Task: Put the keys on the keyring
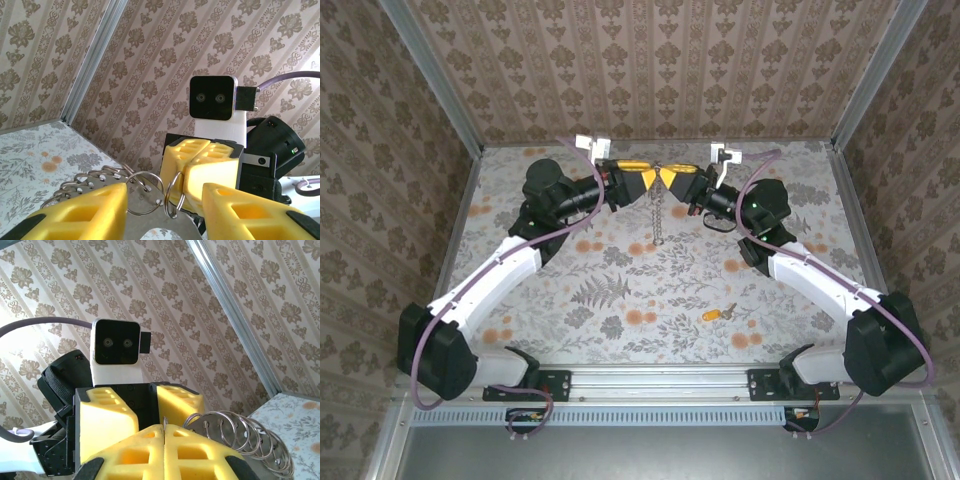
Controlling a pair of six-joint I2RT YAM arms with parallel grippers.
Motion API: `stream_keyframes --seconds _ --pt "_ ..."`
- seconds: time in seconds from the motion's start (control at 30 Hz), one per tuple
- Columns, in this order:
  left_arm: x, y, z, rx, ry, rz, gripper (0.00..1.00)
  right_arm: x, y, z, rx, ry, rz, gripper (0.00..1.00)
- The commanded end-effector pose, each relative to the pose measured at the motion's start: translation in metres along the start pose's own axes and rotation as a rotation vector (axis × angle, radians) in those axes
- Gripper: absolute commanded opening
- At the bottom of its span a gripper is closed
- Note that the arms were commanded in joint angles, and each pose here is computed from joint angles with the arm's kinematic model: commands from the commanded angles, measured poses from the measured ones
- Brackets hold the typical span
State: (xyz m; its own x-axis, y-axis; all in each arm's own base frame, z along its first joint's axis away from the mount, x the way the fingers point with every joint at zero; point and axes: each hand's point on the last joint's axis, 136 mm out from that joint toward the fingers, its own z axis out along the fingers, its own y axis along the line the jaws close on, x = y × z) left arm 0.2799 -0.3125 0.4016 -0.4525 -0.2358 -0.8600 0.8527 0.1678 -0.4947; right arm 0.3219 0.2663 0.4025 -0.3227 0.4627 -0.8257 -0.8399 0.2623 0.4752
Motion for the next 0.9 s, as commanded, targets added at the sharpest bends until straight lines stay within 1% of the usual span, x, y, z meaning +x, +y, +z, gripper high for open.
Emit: stream_keyframes --seconds 0.0,0.2,0.5,0.8,0.87 --pt "-0.011 -0.012 0.002 0.044 -0.032 0.018 0.42 -0.020 0.020 0.003 -0.060 -0.062 -0.038 0.00" --pt "-0.008 -0.016 0.002 0.061 -0.022 0.017 0.35 -0.019 0.020 0.003 -0.058 -0.061 -0.036 0.00" --pt "0.001 -0.023 0.001 0.087 -0.004 0.017 0.31 -0.018 0.016 0.004 -0.048 -0.061 -0.031 0.00" --pt "0.005 -0.026 0.000 0.092 0.001 0.024 0.19 -0.016 0.013 0.004 -0.038 -0.058 -0.029 0.00" --pt "0.004 -0.026 0.000 0.093 -0.003 0.029 0.14 -0.017 0.013 0.004 -0.038 -0.058 -0.030 0.00"
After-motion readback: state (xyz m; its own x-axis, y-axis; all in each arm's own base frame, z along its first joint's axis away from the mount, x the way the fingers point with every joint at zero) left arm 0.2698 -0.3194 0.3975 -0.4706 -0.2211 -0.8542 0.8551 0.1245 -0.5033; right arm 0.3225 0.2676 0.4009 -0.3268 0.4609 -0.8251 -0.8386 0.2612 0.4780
